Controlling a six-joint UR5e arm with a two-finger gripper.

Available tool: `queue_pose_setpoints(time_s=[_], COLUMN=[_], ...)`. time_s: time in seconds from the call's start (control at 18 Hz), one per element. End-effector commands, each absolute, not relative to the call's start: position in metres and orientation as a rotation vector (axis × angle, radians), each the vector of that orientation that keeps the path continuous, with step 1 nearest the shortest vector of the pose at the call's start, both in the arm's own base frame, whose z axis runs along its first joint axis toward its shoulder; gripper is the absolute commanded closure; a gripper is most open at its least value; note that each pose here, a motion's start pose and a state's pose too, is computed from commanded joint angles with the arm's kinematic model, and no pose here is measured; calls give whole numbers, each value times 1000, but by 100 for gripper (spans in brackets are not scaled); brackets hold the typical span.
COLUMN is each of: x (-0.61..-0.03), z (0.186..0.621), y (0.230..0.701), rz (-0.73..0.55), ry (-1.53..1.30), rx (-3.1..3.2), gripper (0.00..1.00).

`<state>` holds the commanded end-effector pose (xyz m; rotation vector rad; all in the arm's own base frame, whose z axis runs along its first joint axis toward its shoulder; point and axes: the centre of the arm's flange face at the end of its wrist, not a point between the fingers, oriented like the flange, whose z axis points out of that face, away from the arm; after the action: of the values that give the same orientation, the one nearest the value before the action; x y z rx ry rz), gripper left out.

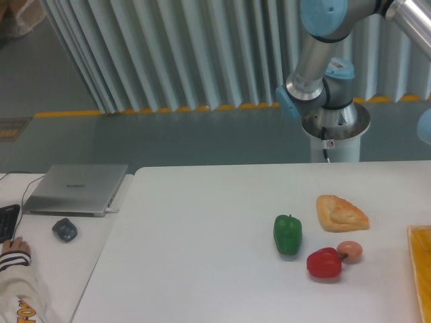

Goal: Place the yellow pepper on the table

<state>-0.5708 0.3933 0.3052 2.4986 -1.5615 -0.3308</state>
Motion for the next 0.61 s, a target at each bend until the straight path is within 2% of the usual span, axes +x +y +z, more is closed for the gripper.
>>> queue_pose_setpoints(time_s=[0.61], x=[-579], z=[292], y=[395], rz=[-313], ry=[-1559], rx=[2504], gripper=[0])
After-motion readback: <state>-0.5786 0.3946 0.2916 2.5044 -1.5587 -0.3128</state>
